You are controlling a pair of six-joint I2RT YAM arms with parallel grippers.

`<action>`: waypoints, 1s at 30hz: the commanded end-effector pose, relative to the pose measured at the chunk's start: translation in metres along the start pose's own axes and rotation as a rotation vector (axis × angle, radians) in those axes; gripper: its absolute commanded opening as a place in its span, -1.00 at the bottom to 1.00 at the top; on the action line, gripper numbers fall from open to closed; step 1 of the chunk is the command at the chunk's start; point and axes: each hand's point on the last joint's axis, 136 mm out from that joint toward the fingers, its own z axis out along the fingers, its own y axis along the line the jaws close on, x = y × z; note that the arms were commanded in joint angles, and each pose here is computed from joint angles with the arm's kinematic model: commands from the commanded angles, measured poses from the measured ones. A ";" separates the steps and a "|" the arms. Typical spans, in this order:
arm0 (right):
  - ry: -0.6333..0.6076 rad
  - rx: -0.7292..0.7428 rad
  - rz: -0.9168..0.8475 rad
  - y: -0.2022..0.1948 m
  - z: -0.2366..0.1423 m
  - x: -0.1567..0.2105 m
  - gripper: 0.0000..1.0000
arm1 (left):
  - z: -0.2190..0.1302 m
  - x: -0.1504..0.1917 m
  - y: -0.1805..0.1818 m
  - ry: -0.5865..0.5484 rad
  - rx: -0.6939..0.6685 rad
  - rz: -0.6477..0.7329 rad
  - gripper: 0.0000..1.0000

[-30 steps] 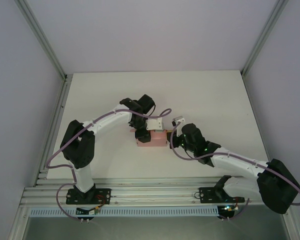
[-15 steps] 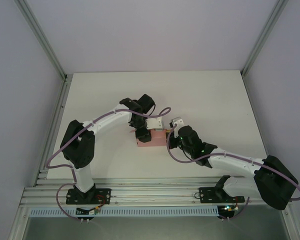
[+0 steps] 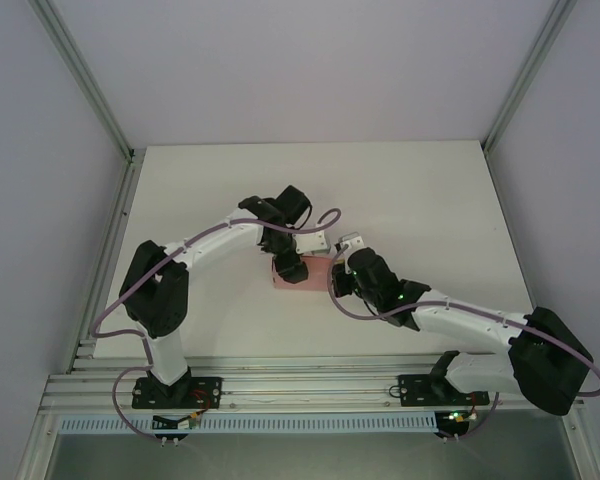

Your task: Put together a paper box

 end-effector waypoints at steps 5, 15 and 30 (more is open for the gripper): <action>0.200 0.005 -0.015 0.003 -0.004 0.040 -1.00 | -0.058 -0.032 0.018 -0.198 -0.189 -0.032 0.75; 0.235 0.051 0.008 0.000 -0.001 0.036 -1.00 | -0.098 0.028 0.010 -0.164 -0.264 -0.299 0.78; 0.252 0.044 0.008 0.005 -0.002 0.032 -1.00 | -0.070 0.083 0.007 -0.057 -0.324 -0.444 0.18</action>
